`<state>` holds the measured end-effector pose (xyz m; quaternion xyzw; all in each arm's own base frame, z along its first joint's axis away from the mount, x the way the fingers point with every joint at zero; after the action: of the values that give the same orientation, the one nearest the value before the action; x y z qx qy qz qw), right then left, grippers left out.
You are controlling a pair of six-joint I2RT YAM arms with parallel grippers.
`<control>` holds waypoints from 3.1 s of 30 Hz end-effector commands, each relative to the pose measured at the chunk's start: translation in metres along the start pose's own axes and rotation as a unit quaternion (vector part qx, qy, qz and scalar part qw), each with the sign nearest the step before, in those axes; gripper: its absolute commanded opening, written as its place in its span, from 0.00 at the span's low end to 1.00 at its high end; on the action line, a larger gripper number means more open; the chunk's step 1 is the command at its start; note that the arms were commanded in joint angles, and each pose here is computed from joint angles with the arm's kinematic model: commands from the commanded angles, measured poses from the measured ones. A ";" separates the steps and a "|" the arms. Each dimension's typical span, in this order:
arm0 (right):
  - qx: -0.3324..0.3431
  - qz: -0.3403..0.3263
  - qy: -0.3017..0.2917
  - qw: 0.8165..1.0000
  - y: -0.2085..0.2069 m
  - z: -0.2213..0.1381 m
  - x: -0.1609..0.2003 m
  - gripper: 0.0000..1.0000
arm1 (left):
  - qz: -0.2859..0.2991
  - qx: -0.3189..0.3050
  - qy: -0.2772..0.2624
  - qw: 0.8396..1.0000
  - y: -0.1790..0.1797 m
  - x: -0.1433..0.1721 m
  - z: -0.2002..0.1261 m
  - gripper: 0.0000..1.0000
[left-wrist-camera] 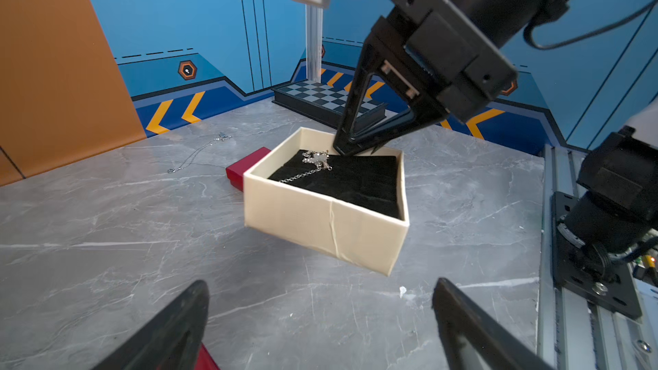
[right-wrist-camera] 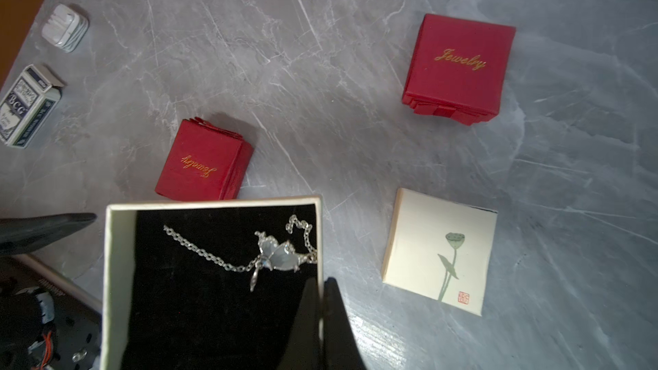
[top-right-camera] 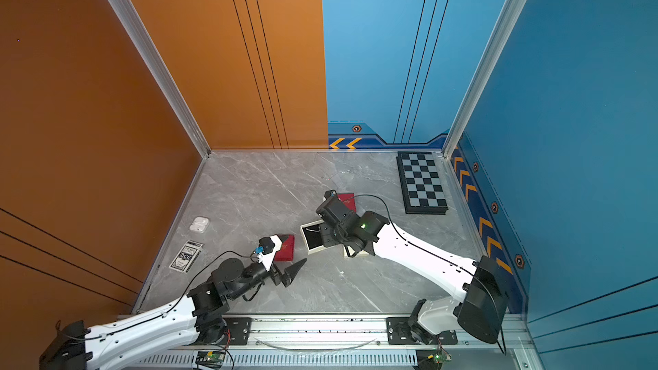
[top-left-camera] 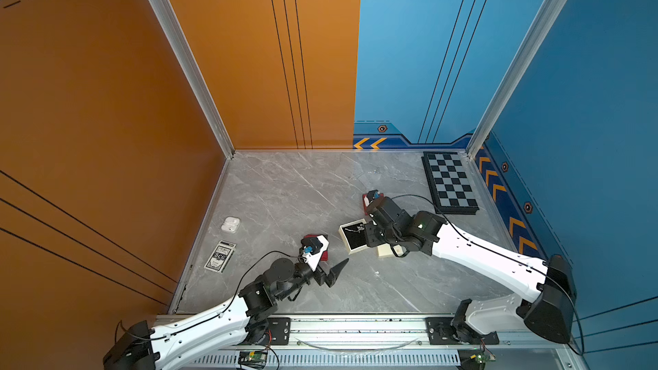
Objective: Take the necklace out of the lift-off lid jewelry box
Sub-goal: Place the jewelry box at the center of the board, then take out the inner lining from the jewelry box.
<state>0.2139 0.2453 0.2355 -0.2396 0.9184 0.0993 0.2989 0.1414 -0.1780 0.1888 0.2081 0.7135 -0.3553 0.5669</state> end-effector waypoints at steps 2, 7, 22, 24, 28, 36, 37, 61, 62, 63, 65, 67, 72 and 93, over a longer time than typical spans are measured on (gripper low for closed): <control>0.049 0.014 -0.003 0.999 -0.008 0.028 0.004 0.00 | -0.045 -0.088 0.008 0.995 0.017 -0.003 -0.007 0.98; 0.044 0.025 0.008 0.999 -0.001 0.061 0.013 0.00 | -0.080 -0.162 0.033 0.983 0.030 -0.009 -0.015 0.98; 0.080 0.040 0.034 0.995 0.007 0.114 0.044 0.01 | -0.152 -0.195 0.076 0.966 0.040 -0.007 -0.015 0.99; 0.085 0.045 0.037 0.995 0.006 0.117 0.047 0.01 | -0.153 -0.196 0.080 0.965 0.041 -0.006 -0.014 0.99; 0.089 0.050 0.044 0.994 0.006 0.124 0.054 0.02 | -0.157 -0.194 0.084 0.965 0.040 -0.005 -0.014 0.99; 0.088 0.052 0.051 0.993 0.008 0.130 0.058 0.06 | -0.162 -0.195 0.090 0.963 0.041 -0.005 -0.015 0.99; 0.088 0.053 0.051 0.993 0.008 0.130 0.058 0.07 | -0.162 -0.194 0.092 0.963 0.041 -0.004 -0.016 0.99; 0.074 -0.013 0.036 0.997 0.011 0.090 0.031 0.30 | -0.170 -0.197 0.117 0.958 0.039 -0.013 -0.011 0.99; 0.070 -0.021 0.039 0.997 0.013 0.091 0.029 0.32 | -0.170 -0.200 0.119 0.957 0.039 -0.013 -0.011 0.99; 0.068 -0.031 0.043 0.996 0.015 0.091 0.028 0.34 | -0.170 -0.202 0.122 0.957 0.039 -0.013 -0.011 0.99; 0.066 -0.047 0.049 0.996 0.018 0.093 0.026 0.37 | -0.171 -0.205 0.125 0.956 0.040 -0.013 -0.010 0.99; 0.066 -0.059 0.055 0.995 0.021 0.096 0.024 0.40 | -0.173 -0.206 0.125 0.955 0.041 -0.014 -0.010 0.99; 0.062 -0.077 0.065 0.993 0.025 0.103 0.021 0.46 | -0.176 -0.205 0.125 0.955 0.042 -0.012 -0.011 0.99; 0.047 -0.106 0.116 0.986 0.037 0.143 0.025 0.56 | -0.182 -0.203 0.131 0.953 0.047 -0.011 -0.011 0.99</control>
<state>0.2489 0.3140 0.1091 -0.3205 0.9205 0.0037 0.2234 0.1699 -0.1376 0.1839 -0.0022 0.8639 -0.2629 0.4297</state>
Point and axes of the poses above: each gripper's point midway between its finger pads, its own z axis out along the fingers, its own y axis along the line the jaws close on, x = y × z, the point moved 7 cm from there along -z, back along the fingers, and after that the axes turned 12 degrees about -z, right-handed, at the moved point
